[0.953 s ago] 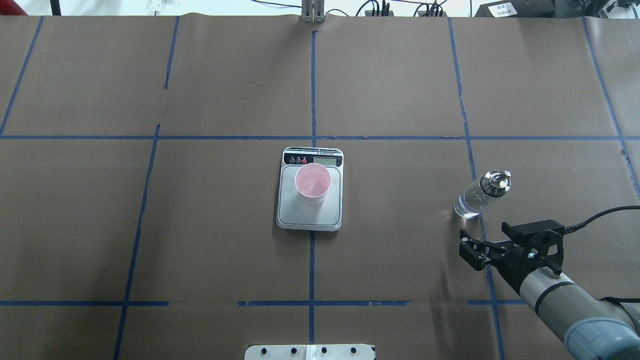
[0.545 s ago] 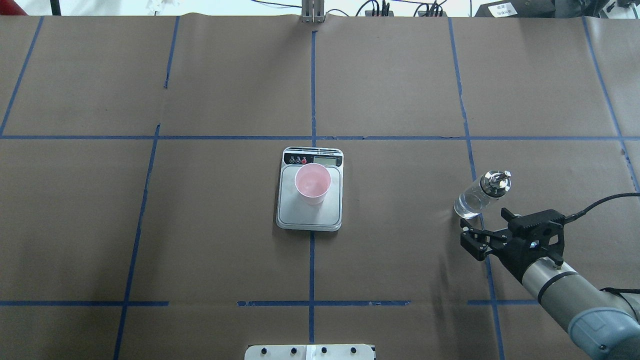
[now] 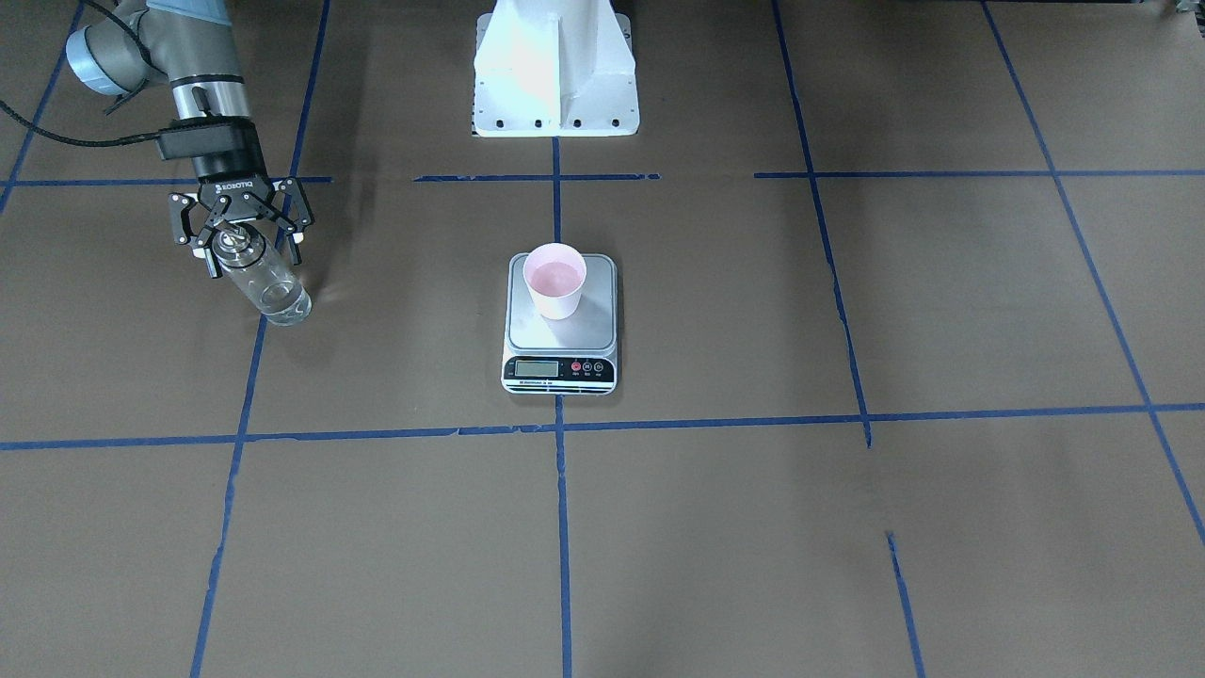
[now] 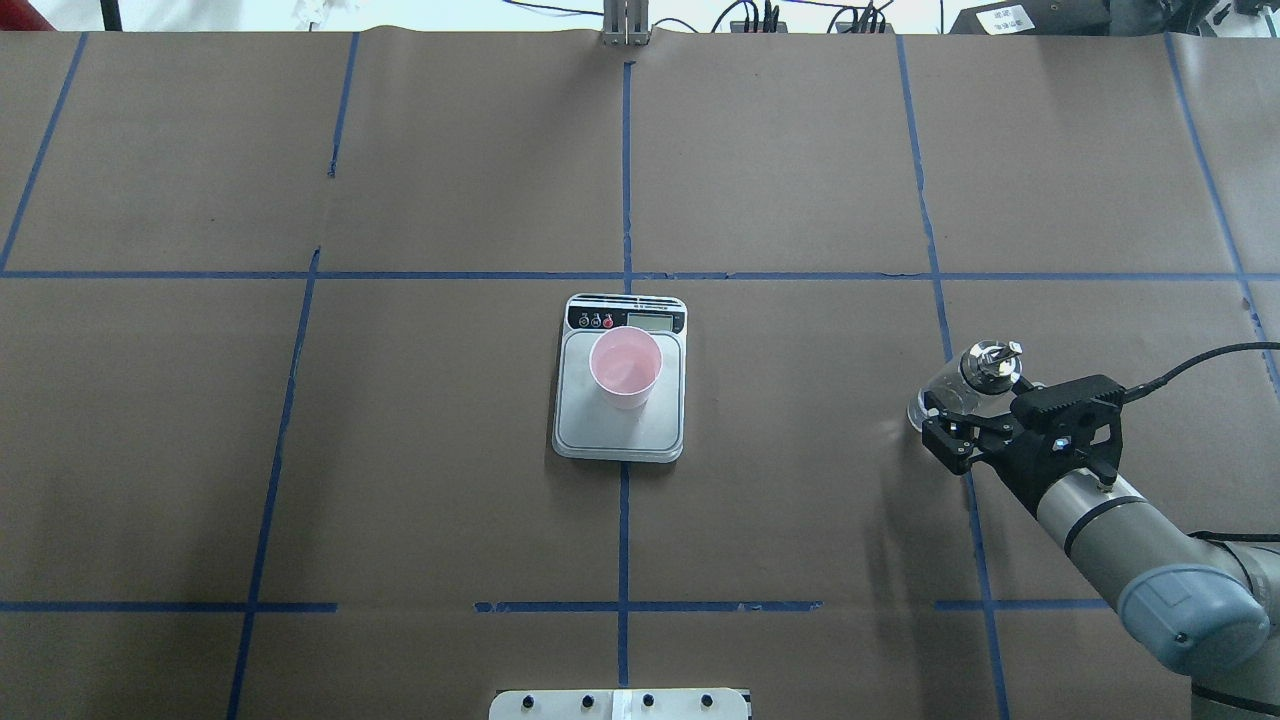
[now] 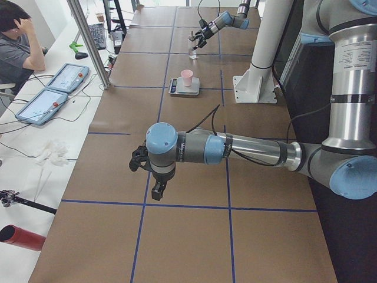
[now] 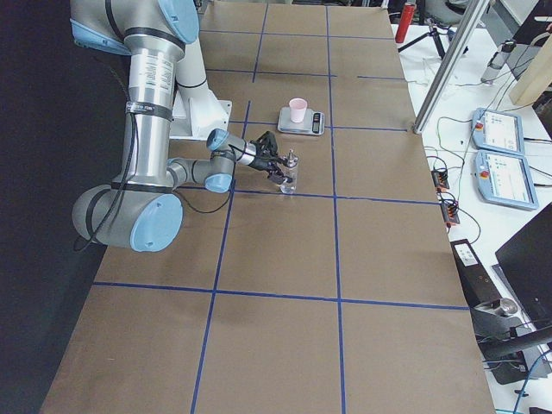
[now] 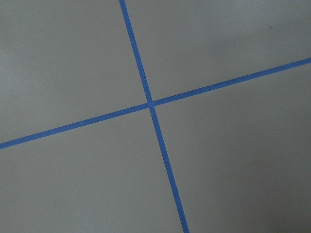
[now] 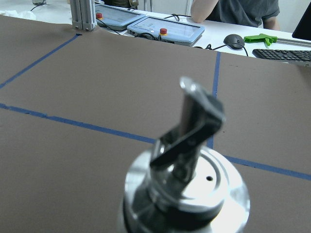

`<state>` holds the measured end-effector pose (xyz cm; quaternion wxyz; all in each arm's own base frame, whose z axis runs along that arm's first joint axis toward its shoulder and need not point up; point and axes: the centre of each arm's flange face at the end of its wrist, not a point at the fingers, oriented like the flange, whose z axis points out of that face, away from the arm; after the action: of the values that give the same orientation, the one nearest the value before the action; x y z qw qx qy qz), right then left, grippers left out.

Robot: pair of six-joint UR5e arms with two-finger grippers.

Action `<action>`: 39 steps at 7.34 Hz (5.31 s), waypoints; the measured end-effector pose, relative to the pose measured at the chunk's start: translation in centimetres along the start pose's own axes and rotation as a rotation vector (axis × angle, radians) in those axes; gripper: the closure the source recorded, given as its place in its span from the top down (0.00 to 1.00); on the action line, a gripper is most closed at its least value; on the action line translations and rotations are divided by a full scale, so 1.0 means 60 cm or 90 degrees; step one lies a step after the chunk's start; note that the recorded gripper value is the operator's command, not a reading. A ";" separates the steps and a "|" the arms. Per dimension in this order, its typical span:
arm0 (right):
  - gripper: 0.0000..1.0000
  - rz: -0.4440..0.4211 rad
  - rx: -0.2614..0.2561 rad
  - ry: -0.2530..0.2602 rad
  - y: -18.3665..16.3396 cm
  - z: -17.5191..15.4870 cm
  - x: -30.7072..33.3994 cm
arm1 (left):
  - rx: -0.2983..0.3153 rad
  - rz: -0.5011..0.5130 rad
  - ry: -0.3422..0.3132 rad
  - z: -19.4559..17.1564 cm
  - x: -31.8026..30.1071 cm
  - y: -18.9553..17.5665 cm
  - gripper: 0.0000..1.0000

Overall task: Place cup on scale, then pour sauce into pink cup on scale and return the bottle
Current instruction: 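Lift the glass bottle upward with the right gripper, then carry the bottle over the pink cup and tilt the spout down, then hold the tilted bottle over the pink cup to pour sauce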

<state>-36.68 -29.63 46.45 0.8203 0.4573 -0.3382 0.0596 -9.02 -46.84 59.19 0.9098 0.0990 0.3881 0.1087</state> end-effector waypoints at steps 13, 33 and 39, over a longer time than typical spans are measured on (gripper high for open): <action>0.00 -0.033 0.074 -0.007 -0.026 0.021 0.046 | 0.007 0.009 -0.001 -0.010 0.012 -0.006 1.00; 0.00 -1.001 0.035 0.469 -0.202 0.113 -0.413 | 0.006 0.010 0.000 -0.009 0.014 -0.007 1.00; 0.00 -1.110 0.046 0.551 -0.181 0.100 -0.424 | 0.006 0.012 0.000 -0.009 0.016 -0.009 1.00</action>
<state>-54.74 -35.23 25.36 0.6156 0.5109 0.4515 -0.3953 -8.74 -47.06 58.03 0.9084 0.1069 0.3874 0.1154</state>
